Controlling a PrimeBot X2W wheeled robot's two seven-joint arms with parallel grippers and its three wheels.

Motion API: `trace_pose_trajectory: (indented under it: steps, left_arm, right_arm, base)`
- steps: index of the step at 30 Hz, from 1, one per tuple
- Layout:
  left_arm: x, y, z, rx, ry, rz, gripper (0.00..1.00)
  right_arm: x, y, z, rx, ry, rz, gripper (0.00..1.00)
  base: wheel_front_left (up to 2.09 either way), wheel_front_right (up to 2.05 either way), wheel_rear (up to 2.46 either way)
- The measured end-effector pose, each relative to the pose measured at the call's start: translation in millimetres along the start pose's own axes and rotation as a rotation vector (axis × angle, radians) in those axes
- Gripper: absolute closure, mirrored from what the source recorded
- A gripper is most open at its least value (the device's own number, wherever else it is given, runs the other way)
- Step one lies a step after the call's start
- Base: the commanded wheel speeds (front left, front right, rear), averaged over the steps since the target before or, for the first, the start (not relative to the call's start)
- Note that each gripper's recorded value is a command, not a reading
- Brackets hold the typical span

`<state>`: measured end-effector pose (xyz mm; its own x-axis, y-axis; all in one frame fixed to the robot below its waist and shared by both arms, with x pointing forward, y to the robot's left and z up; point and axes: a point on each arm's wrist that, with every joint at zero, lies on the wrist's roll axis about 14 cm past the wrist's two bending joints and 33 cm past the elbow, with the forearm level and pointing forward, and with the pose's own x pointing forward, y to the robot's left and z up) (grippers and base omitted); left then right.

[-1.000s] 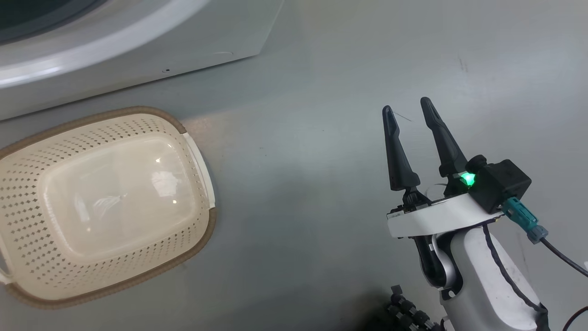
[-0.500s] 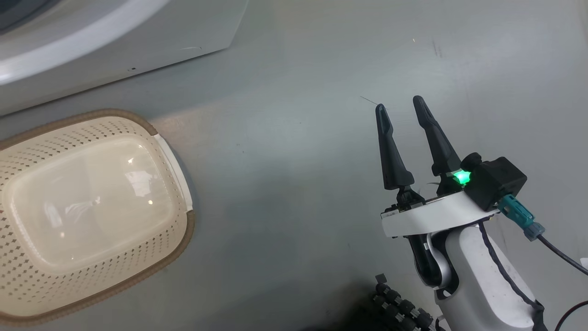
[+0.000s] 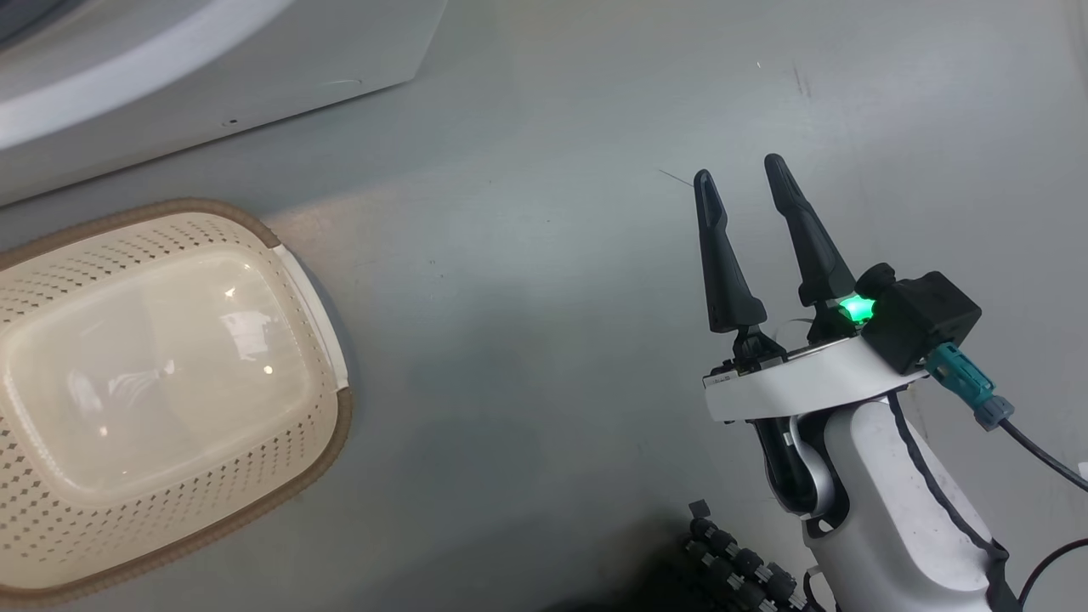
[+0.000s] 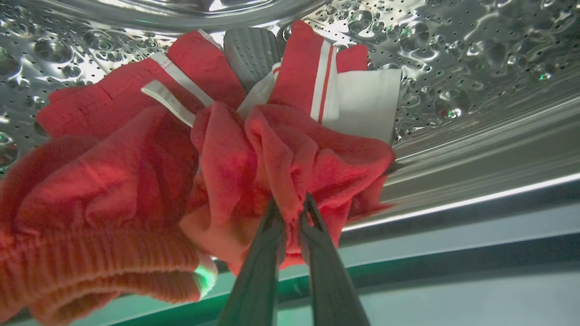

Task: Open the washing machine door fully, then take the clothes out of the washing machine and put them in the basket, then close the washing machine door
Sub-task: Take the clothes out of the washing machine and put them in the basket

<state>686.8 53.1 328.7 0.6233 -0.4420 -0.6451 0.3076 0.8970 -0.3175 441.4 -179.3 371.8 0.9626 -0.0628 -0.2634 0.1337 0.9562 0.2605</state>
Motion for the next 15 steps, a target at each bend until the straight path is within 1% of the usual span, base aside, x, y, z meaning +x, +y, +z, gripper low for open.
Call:
trace_pose_trajectory:
  steps: [5,9,15]
  left_arm:
    - [-0.8,-1.6,6.9,0.012,-0.047,-0.004,1.0]
    - [-4.9,-8.7,16.9,0.033,-0.105,-0.02,1.0]
    - [-18.4,-9.2,36.5,0.057,-0.233,-0.016,1.0]
  right_arm:
    - [1.4,-1.1,1.1,0.0,-0.005,-0.003,0.0]
    - [3.4,-3.6,3.5,-0.002,-0.014,-0.014,0.0]
    - [5.6,1.0,5.0,-0.013,-0.021,0.001,0.0]
  base:
    - [0.0,0.0,0.0]
    - [0.0,0.0,0.0]
    - [0.0,0.0,0.0]
